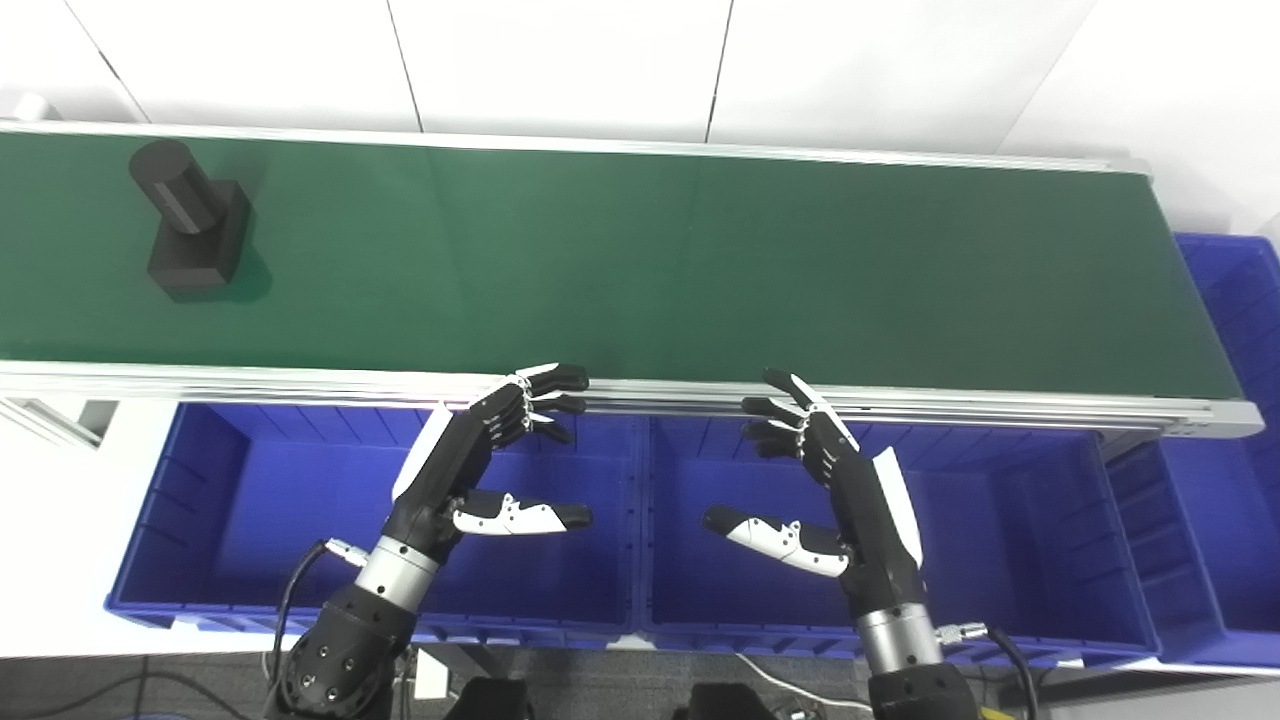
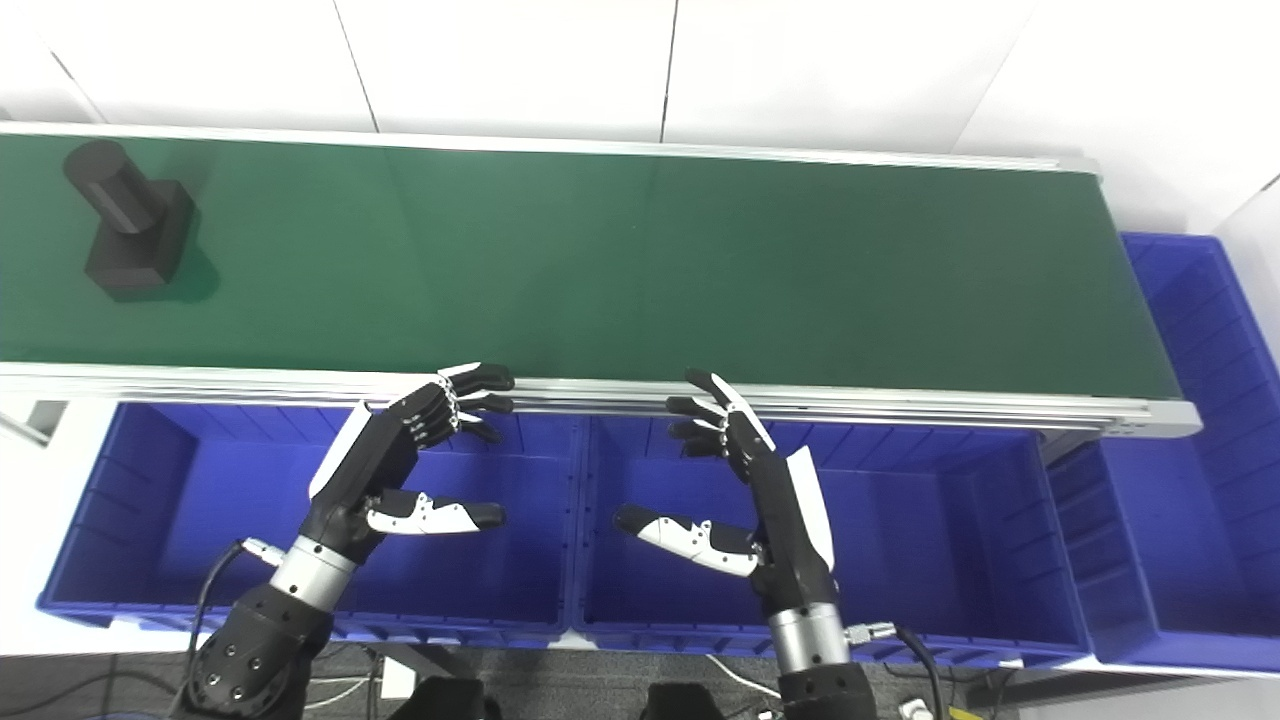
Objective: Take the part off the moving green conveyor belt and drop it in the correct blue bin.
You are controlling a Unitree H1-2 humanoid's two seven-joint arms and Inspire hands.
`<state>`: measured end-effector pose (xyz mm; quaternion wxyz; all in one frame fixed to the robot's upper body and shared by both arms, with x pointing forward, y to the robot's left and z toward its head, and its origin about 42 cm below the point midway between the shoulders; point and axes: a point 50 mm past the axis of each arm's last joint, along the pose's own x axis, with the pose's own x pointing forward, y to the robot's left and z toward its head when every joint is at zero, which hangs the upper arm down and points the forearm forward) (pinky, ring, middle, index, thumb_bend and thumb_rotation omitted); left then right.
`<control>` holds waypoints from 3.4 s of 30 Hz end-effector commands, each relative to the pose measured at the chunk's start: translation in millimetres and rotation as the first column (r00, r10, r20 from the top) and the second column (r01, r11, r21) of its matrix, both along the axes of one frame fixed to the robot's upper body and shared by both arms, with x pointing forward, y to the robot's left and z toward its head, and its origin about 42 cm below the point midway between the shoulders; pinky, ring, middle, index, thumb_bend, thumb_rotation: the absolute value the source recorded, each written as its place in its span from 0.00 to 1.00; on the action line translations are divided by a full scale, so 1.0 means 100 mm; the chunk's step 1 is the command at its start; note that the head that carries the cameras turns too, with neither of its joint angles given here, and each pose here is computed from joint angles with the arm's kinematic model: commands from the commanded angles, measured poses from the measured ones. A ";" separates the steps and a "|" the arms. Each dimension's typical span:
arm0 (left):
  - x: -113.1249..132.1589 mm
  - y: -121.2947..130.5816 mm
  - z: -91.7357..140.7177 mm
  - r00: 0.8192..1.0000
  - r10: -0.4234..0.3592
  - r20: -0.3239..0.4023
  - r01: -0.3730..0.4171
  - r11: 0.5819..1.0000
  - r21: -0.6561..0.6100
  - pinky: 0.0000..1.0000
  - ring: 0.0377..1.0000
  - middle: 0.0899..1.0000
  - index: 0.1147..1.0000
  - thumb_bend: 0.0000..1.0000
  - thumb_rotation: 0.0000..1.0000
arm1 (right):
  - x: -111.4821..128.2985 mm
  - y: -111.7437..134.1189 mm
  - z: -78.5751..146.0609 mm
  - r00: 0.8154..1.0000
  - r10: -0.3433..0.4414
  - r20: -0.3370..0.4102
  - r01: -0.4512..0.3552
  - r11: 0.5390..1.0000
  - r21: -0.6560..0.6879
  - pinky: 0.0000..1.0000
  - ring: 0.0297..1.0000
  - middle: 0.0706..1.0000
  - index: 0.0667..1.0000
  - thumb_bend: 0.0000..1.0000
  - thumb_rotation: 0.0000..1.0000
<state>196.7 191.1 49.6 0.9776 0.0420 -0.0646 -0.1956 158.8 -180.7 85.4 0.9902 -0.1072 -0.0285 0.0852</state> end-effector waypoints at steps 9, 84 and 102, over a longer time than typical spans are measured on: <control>0.06 0.01 0.13 0.997 0.004 0.080 -0.003 1.000 -0.011 0.58 0.71 0.77 0.75 0.79 0.27 | 0.03 0.02 0.12 0.998 0.004 0.059 -0.004 1.000 0.013 0.67 0.71 0.76 0.87 0.74 0.28; -0.10 -0.61 -0.35 1.000 0.027 -0.010 -0.026 0.996 0.089 0.53 0.67 0.71 0.70 0.86 0.24 | -0.15 -0.46 -0.40 1.000 0.013 0.007 -0.013 0.999 0.049 0.61 0.67 0.74 0.89 0.74 0.26; -0.08 -0.61 -0.37 0.999 0.044 0.002 -0.044 0.994 0.104 0.51 0.65 0.69 0.67 0.89 0.25 | -0.05 -0.42 -0.22 0.995 -0.020 0.099 0.010 0.995 0.098 0.62 0.69 0.72 0.86 0.77 0.24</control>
